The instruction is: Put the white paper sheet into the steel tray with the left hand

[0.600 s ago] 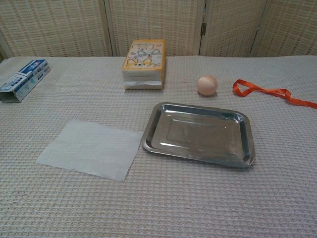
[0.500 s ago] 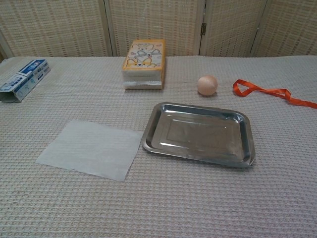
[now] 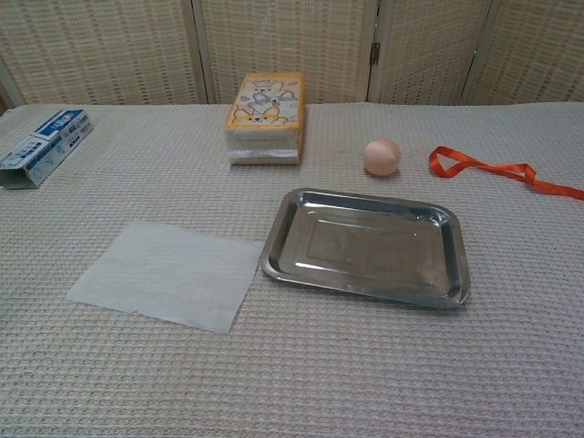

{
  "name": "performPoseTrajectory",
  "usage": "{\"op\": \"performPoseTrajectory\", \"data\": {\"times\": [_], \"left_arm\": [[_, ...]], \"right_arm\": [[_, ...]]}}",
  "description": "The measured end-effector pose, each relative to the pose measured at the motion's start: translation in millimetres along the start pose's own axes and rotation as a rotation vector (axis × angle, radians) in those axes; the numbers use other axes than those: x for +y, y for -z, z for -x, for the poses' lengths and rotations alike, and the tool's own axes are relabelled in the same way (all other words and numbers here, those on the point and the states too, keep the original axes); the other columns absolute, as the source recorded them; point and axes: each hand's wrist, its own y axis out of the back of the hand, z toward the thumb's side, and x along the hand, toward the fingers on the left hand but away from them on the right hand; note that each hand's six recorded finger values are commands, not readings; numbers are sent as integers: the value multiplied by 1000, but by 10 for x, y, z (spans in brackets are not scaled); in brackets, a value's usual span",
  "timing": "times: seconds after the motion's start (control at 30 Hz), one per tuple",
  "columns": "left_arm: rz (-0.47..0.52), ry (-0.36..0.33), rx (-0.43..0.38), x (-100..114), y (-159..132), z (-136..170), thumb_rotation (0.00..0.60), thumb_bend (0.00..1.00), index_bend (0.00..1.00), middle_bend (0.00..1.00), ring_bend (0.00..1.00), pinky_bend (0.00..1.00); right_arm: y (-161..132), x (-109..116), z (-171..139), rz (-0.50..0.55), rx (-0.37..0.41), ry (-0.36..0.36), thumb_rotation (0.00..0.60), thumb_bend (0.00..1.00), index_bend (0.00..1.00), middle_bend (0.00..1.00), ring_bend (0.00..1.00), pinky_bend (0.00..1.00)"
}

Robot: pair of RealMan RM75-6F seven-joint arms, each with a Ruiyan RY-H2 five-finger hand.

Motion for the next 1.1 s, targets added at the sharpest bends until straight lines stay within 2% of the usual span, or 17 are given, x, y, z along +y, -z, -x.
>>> {"op": "performPoseTrajectory", "data": {"times": [0.1,0.17,0.3,0.47,0.57,0.7,0.8,0.97,1.1], "left_arm": [[16,2,-33,-86,-52,-29,600,366,256,970,959,1000],[27,-10,-53,-153,-88,-59,600,366,325,1000,1000,1000],[79,-8,-82,-279,-163,-131,600,365,362,1000,1000,1000],[89,49,-74,-458,-254,-255,600,365,298,1000,1000,1000],[104,73,-72,-574,-337,-325,600,366,308,1000,1000,1000],[78,95,-77,-715,-438,-412,600,366,321,1000,1000,1000],[65,137,-81,-864,-527,-495,600,366,308,1000,1000,1000],[43,200,-107,-1059,-702,-661,600,367,277,1000,1000,1000],[56,228,-106,-1143,-745,-742,600,368,241,1000,1000,1000]], "right_arm": [[-15,-25,8,29,5,-13,600,310,0,0,0,0],[-25,-44,18,61,11,-26,600,309,0,0,0,0],[-39,-17,41,85,21,-10,600,310,0,0,0,0],[-18,-31,71,92,18,-7,600,309,0,0,0,0],[0,-52,97,100,15,-17,600,310,0,0,0,0],[-4,-13,105,98,27,-1,600,309,0,0,0,0],[-8,9,107,100,35,17,600,309,0,0,0,0],[-44,-4,95,108,69,5,600,310,0,0,0,0],[-85,8,75,156,98,-1,600,310,0,0,0,0]]}}
